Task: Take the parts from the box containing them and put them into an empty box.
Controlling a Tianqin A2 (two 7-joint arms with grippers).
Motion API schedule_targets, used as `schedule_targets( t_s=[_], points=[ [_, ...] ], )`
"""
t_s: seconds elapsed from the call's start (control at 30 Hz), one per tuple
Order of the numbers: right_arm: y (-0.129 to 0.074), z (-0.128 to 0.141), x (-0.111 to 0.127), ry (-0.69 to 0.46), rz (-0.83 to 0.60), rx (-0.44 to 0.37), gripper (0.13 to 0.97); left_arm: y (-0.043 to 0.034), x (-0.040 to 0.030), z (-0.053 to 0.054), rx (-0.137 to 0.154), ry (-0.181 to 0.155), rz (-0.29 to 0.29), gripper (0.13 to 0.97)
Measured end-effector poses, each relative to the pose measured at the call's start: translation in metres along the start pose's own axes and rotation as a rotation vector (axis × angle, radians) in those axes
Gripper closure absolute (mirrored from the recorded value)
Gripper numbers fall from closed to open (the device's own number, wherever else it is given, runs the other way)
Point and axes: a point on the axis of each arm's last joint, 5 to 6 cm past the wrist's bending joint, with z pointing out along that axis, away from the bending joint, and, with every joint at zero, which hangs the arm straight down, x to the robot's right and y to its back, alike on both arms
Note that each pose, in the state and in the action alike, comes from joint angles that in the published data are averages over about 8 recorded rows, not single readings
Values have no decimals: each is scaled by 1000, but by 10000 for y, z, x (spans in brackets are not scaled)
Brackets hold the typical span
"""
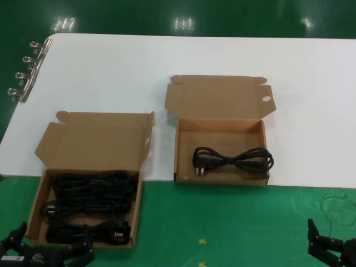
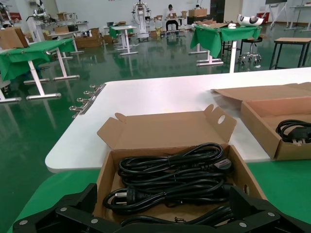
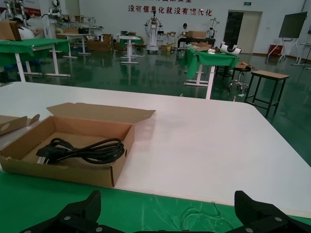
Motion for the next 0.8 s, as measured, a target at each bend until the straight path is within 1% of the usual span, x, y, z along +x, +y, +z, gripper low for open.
schedule_targets(
  t_s=[0.8],
  points=[
    [0, 0, 0, 0, 0, 0, 130, 0, 0, 0, 0, 0, 0, 132]
  ],
)
